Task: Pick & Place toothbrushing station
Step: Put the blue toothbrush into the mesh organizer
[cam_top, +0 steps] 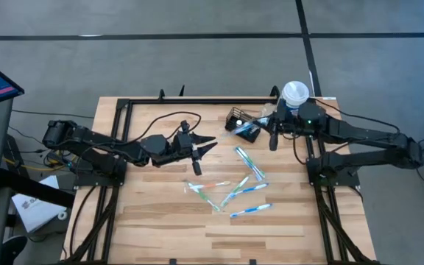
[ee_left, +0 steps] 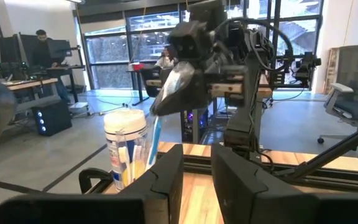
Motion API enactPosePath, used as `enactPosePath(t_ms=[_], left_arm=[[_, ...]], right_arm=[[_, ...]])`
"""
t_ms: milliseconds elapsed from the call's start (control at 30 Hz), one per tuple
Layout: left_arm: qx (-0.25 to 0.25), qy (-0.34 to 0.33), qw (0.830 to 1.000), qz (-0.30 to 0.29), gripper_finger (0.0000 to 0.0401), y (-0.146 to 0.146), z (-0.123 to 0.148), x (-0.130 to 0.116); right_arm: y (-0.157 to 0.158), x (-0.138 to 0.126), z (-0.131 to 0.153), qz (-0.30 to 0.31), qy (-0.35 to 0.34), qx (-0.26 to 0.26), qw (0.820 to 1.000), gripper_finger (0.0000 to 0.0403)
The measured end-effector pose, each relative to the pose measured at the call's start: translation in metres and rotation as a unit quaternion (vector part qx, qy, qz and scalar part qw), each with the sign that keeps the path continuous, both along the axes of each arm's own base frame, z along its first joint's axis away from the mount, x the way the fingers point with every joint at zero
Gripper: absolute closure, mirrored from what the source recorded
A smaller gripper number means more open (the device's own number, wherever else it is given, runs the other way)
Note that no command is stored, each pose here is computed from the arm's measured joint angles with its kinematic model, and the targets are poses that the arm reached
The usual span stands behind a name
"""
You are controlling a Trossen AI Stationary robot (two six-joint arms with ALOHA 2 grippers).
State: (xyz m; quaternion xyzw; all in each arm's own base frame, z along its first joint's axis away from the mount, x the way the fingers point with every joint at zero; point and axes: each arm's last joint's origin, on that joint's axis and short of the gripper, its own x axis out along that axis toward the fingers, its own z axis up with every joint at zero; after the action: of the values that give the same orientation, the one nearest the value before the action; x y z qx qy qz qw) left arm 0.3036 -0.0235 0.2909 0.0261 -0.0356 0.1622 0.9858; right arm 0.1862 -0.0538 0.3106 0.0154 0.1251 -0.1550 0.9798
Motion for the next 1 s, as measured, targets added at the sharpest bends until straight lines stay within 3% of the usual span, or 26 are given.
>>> enactPosePath(t_ms=[467, 1000], left_arm=[[0.000, 0.004, 1.000, 0.000, 0.0325, 0.000, -0.001, 0.000], [0.000, 0.006, 1.000, 0.000, 0.0325, 0.000, -0.001, 0.000]], right_arm=[[-0.025, -0.018, -0.018, -0.093, 0.089, 0.047, 0.991, 0.0398], [-0.038, -0.017, -0.033, -0.117, 0.146, 0.071, 0.980, 0.0398]])
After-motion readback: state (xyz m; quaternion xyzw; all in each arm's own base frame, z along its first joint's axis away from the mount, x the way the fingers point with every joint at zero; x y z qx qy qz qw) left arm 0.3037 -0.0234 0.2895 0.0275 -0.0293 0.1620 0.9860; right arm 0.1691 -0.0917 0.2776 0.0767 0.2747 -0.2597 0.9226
